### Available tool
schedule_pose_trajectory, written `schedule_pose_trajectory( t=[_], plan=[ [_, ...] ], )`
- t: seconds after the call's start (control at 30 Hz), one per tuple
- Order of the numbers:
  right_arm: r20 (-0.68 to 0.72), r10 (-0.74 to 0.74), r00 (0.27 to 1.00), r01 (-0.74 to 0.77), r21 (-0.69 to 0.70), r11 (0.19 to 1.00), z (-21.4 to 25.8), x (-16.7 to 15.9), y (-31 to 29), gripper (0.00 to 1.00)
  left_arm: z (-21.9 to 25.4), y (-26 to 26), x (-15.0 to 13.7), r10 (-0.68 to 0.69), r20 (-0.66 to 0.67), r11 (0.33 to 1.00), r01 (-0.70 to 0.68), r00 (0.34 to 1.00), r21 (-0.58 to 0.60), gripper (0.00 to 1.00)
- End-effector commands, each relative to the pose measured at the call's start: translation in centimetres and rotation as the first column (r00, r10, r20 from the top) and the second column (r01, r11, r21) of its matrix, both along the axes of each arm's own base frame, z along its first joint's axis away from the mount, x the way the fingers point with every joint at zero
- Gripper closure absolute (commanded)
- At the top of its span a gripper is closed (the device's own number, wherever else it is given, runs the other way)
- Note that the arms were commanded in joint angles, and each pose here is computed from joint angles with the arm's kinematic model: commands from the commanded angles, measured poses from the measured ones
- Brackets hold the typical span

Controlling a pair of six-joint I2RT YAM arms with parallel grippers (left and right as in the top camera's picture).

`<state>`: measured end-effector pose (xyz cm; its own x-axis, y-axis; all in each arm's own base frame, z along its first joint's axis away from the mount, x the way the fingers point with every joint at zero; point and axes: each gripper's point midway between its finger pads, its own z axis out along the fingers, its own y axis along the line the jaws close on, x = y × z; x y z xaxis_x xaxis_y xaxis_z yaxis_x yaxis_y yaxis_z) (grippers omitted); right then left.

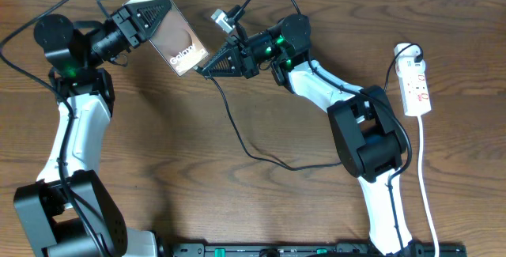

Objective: Plug charger to phone and switch on socket
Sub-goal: 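Align the plug under the phone's charging port with the right gripper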

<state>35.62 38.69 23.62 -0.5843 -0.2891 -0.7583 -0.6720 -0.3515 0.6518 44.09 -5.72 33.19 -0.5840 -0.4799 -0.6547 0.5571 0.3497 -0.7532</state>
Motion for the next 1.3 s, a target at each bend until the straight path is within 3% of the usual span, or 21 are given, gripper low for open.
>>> schedule_pose_trajectory(
  t=[0.0, 0.6, 1.27],
  plan=[
    [-0.021, -0.049, 0.999, 0.050, 0.016, 0.999, 0.1, 1.0, 0.3, 0.99, 1.7, -0.8, -0.4, -0.011, 0.053, 1.000, 0.010, 0.999, 0.015, 0.93],
    [-0.123, -0.131, 0.984, 0.135, 0.028, 0.990, 1.1, 2.0, 1.5, 0.99, 1.7, -0.7, -0.3, -0.006, 0.054, 1.000, 0.005, 0.999, 0.014, 0.93],
    [-0.147, -0.163, 0.976, 0.172, 0.053, 0.984, 1.7, 1.9, 2.9, 0.99, 1.8, -0.3, 0.2, 0.032, 0.052, 0.999, -0.033, 0.998, 0.005, 0.93]
  ],
)
